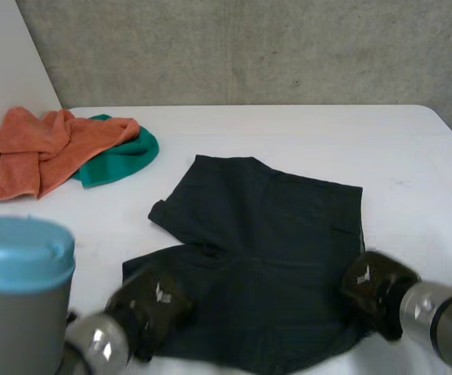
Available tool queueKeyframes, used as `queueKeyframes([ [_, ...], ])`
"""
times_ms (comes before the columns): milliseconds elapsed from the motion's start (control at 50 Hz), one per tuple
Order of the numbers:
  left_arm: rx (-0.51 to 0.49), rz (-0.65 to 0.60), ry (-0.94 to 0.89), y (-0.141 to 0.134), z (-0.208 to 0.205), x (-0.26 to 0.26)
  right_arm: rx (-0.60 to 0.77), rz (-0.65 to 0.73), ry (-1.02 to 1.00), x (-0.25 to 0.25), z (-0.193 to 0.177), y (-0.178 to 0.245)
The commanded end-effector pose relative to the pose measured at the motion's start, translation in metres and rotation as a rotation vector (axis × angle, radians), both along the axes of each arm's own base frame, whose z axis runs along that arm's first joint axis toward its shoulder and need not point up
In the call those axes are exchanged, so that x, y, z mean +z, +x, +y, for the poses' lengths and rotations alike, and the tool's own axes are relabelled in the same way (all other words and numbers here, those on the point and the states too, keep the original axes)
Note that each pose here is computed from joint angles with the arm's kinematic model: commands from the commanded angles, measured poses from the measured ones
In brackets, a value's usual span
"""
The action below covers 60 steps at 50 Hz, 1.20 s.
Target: Fold the laundry.
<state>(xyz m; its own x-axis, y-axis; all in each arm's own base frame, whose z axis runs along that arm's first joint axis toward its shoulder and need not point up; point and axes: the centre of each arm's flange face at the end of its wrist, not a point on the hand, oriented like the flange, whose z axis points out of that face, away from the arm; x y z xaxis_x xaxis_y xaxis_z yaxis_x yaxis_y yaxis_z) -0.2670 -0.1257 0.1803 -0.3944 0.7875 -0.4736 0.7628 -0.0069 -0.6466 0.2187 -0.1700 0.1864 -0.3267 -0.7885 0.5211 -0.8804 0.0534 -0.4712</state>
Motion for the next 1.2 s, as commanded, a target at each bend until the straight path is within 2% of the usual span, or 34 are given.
queueKeyframes([
  [20,0.070,0.160,-0.335,-0.042,-0.114,0.006,-0.127,-0.203,-0.201,0.010,-0.080,0.020],
  [140,0.085,0.312,-0.563,-0.083,-0.188,0.000,-0.194,-0.219,-0.268,0.003,-0.121,0.033],
  [240,0.083,0.390,-0.682,-0.106,-0.225,-0.012,-0.302,-0.193,-0.404,-0.014,-0.173,0.042],
  [300,0.072,0.434,-0.741,-0.119,-0.243,-0.018,-0.330,-0.200,-0.462,-0.019,-0.191,0.046],
  [480,0.036,0.472,-0.781,-0.138,-0.268,-0.051,-0.331,-0.196,-0.567,-0.052,-0.234,0.065],
  [620,0.005,0.509,-0.746,-0.143,-0.259,-0.058,-0.376,-0.295,-0.711,-0.030,-0.248,0.067],
  [680,0.011,0.556,-0.719,-0.142,-0.249,-0.034,-0.403,-0.347,-0.735,-0.004,-0.243,0.061],
  [760,0.045,0.589,-0.651,-0.128,-0.230,-0.011,-0.406,-0.453,-0.709,0.046,-0.206,0.049],
  [800,0.055,0.602,-0.623,-0.122,-0.221,-0.004,-0.379,-0.452,-0.635,0.049,-0.185,0.047],
  [900,0.091,0.637,-0.512,-0.100,-0.188,0.010,-0.337,-0.395,-0.376,0.017,-0.143,0.038],
  [1000,0.114,0.652,-0.419,-0.088,-0.167,0.005,-0.412,-0.429,-0.173,-0.010,-0.114,0.028],
  [1200,0.136,0.650,-0.365,-0.076,-0.153,0.000,-0.431,-0.501,-0.137,-0.034,-0.113,0.022],
])
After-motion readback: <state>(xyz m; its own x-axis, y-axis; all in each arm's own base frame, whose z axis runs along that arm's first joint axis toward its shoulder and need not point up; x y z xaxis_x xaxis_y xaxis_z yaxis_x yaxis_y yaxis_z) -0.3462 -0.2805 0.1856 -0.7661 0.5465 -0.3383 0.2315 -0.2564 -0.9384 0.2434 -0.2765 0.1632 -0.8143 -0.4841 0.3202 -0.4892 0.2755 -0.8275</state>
